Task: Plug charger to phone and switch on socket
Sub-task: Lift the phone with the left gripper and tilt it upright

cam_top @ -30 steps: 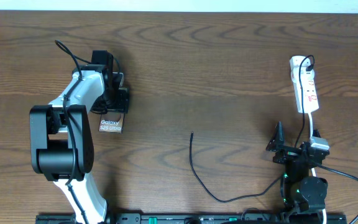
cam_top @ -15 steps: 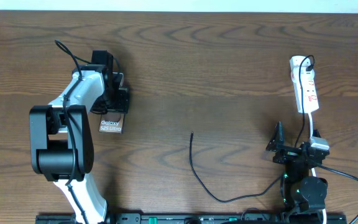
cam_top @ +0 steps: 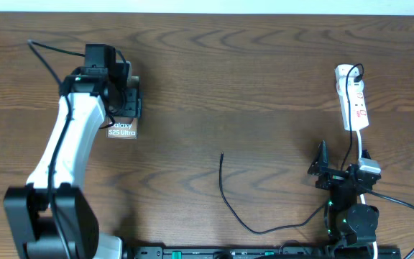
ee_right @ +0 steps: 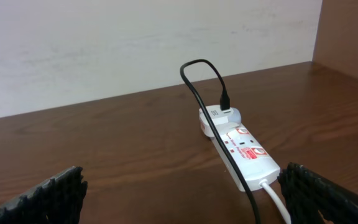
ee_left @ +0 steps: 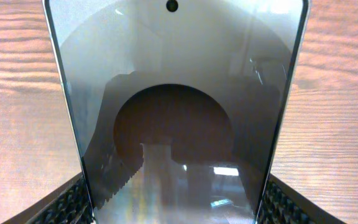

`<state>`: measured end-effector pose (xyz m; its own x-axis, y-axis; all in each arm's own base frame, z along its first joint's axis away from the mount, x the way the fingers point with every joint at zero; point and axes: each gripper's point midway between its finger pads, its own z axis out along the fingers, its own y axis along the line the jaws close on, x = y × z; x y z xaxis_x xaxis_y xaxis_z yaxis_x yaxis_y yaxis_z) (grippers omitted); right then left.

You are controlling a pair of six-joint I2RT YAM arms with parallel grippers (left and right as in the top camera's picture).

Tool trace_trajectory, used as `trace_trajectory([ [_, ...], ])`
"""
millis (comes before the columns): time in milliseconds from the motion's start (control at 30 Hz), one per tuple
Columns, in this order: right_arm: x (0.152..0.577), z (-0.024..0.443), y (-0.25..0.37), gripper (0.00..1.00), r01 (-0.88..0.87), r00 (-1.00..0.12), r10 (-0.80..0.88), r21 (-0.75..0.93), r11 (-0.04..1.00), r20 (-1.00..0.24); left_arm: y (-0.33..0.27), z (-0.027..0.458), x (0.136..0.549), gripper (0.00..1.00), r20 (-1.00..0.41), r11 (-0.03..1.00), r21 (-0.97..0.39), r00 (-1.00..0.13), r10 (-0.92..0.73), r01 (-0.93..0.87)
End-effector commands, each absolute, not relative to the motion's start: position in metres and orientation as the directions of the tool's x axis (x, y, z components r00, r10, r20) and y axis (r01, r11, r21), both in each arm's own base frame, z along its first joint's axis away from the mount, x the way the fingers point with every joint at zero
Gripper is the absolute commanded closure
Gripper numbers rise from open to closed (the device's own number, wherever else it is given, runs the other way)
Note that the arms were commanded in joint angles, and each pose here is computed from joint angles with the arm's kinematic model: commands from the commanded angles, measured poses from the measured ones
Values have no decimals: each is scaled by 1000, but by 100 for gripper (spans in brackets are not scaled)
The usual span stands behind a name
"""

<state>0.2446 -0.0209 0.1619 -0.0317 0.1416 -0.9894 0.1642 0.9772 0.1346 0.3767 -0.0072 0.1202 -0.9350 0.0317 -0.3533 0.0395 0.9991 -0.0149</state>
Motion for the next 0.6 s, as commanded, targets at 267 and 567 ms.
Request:
trace_trajectory([
  [267, 244, 162, -20, 1, 162, -31, 134, 127, 979, -991, -39, 189, 365, 93, -421, 927, -347, -860, -289, -141],
  [567, 244, 162, -20, 1, 162, -31, 134, 127, 979, -991, -68, 227, 356, 93, -198, 644, -746, -866, -459, -171],
])
